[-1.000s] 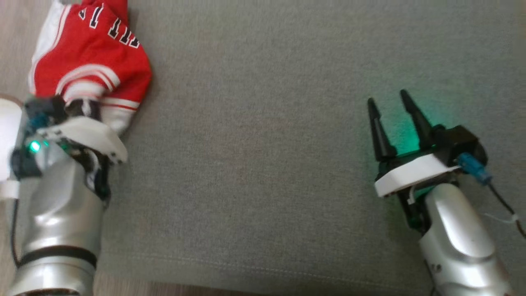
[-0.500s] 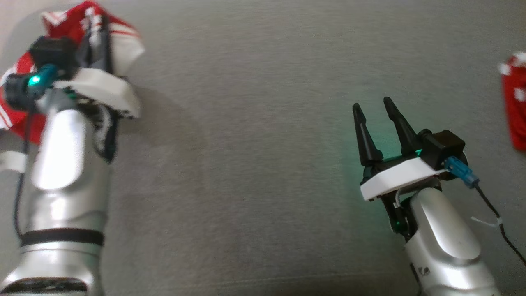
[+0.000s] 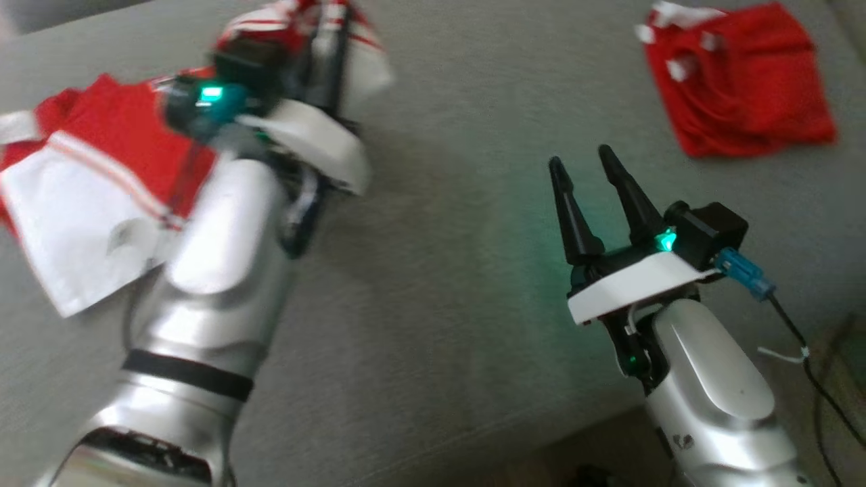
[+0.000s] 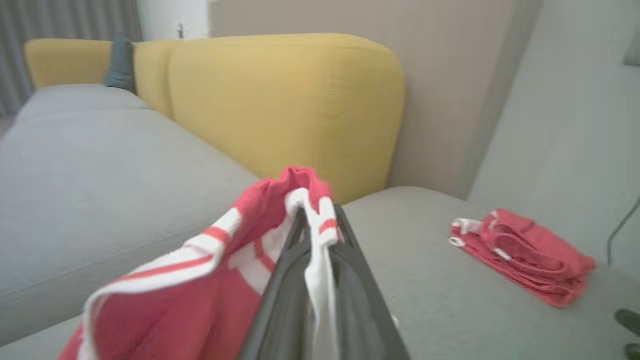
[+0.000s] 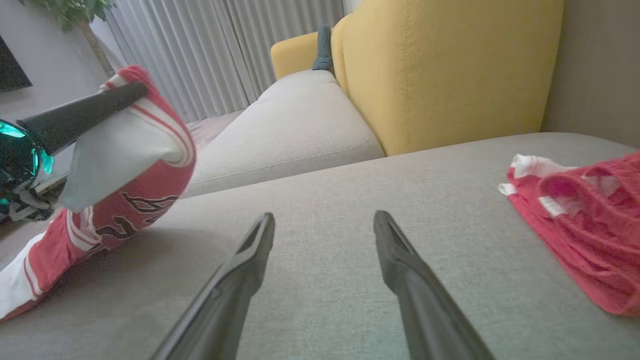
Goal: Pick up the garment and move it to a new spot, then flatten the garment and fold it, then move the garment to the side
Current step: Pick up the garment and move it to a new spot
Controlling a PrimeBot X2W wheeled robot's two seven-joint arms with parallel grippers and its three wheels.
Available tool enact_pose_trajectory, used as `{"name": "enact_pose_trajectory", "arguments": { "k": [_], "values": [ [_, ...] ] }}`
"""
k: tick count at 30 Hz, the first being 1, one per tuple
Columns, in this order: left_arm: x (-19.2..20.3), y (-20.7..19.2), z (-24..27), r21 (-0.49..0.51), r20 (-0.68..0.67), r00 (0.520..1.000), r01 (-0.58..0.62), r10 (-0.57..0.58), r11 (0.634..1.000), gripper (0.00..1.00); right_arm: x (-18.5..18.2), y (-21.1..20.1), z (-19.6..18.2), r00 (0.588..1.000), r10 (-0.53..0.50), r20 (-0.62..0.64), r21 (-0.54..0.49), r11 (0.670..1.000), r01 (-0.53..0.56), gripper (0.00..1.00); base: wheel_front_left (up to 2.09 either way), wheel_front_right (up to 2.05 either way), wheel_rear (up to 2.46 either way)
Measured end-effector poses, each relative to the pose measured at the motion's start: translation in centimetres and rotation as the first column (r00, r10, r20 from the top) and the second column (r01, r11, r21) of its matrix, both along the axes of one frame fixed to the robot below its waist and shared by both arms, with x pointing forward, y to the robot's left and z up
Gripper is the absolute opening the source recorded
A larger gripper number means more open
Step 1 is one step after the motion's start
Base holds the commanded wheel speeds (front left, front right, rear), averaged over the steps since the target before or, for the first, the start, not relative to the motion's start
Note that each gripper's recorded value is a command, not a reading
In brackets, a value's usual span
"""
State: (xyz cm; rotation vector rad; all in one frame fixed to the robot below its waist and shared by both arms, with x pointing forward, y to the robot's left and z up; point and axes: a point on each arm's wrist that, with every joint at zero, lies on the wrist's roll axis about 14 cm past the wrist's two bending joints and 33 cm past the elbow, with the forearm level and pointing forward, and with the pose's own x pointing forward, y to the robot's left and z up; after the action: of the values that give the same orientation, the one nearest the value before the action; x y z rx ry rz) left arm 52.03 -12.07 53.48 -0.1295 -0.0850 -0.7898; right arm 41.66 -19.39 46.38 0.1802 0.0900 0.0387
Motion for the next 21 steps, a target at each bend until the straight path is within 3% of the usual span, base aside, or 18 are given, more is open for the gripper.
{"name": "enact_pose_trajectory", "arguments": {
  "k": [3,6,7,8,14,21],
  "values": [
    [-2.5,-4.4,0.1,-0.033,-0.016,0.993,0.120,-0.120,0.992,0.00,-0.7,-1.4,0.0,0.999,-0.040,-0.006,-0.005,0.999,0.040,1.00,0.00,0.00,0.00],
    [-3.4,-6.1,0.0,-0.034,-0.020,0.988,0.155,-0.155,0.987,0.04,-1.1,-2.1,-0.2,0.998,-0.062,-0.015,-0.008,0.998,0.062,1.00,0.00,0.00,0.00],
    [-3.5,-6.5,-0.3,-0.024,-0.019,0.988,0.156,-0.156,0.988,0.38,-1.2,-2.3,-0.4,0.998,-0.067,-0.020,-0.009,0.998,0.067,1.00,0.00,0.00,0.00],
    [-3.4,-6.7,-0.5,-0.013,-0.021,0.988,0.151,-0.151,0.989,1.00,-1.2,-2.4,-0.5,0.997,-0.070,-0.025,-0.010,0.997,0.070,1.00,0.00,0.00,0.00],
    [-1.4,-3.9,-2.1,0.043,-0.044,0.999,0.019,-0.017,0.999,1.00,-0.2,-1.1,-0.9,0.999,-0.035,-0.026,0.007,0.999,0.035,1.00,0.00,0.00,0.00],
    [-0.2,3.9,-4.7,0.062,-0.116,0.966,-0.224,0.230,0.973,1.00,1.5,2.3,-1.0,0.998,0.063,-0.014,0.012,0.998,-0.063,1.00,0.00,0.00,0.00]
  ]
}}
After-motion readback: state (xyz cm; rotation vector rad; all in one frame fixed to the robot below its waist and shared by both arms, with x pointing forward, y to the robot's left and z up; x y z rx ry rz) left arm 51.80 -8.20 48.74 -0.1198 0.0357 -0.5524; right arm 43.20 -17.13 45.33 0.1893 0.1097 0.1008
